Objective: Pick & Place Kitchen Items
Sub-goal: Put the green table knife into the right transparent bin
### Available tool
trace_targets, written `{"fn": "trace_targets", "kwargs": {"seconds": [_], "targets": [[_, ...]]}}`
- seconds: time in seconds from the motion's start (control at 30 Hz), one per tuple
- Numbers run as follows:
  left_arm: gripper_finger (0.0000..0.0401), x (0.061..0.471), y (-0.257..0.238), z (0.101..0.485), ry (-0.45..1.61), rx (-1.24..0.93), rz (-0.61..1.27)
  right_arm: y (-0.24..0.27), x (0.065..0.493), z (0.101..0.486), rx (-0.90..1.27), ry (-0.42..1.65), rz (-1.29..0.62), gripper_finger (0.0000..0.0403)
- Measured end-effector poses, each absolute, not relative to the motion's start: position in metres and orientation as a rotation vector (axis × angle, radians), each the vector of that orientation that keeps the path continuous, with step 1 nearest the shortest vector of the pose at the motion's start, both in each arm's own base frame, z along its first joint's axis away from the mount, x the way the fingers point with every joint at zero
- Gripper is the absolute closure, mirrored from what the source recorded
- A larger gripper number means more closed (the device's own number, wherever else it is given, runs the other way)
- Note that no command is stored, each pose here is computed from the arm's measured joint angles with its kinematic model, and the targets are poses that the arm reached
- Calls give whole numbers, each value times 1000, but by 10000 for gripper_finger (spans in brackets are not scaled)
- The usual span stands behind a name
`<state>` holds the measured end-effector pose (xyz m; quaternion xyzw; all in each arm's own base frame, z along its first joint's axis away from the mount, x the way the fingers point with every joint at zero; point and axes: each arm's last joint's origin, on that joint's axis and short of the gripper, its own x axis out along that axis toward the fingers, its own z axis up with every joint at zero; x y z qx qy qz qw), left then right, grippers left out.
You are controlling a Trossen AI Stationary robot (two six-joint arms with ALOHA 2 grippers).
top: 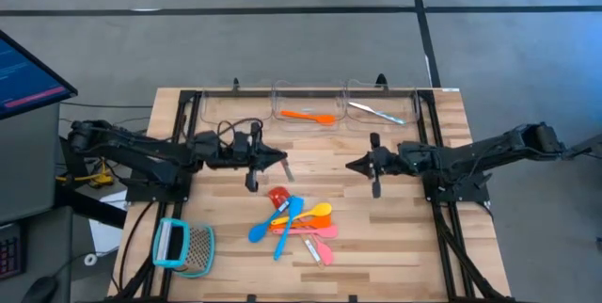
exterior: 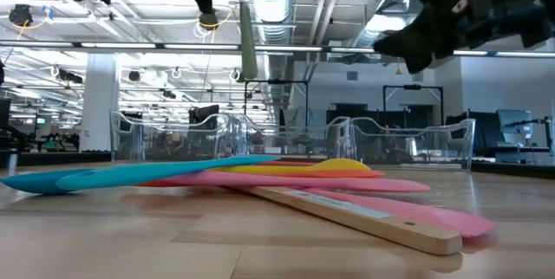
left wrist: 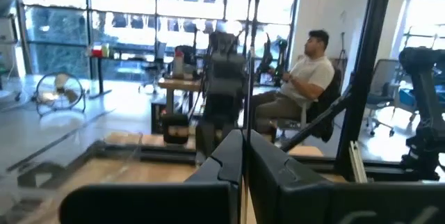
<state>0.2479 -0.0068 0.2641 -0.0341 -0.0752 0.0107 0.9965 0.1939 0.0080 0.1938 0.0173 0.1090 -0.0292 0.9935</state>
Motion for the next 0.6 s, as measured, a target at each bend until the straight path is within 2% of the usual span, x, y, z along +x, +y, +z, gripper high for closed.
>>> {"fn": "trace_targets", "kwargs": {"seconds": [0.13,0.33,0.6], "targets": [[400,248,6,265,-165,-41,11,4,201,186,60,236,-85,403],[400,255,11,263,-210,-10,-28,-4,217,188,55,85,-114,403],[400,288,12,253,-198,-8,-73,-12,226,183,-7,26,-147,403]]}}
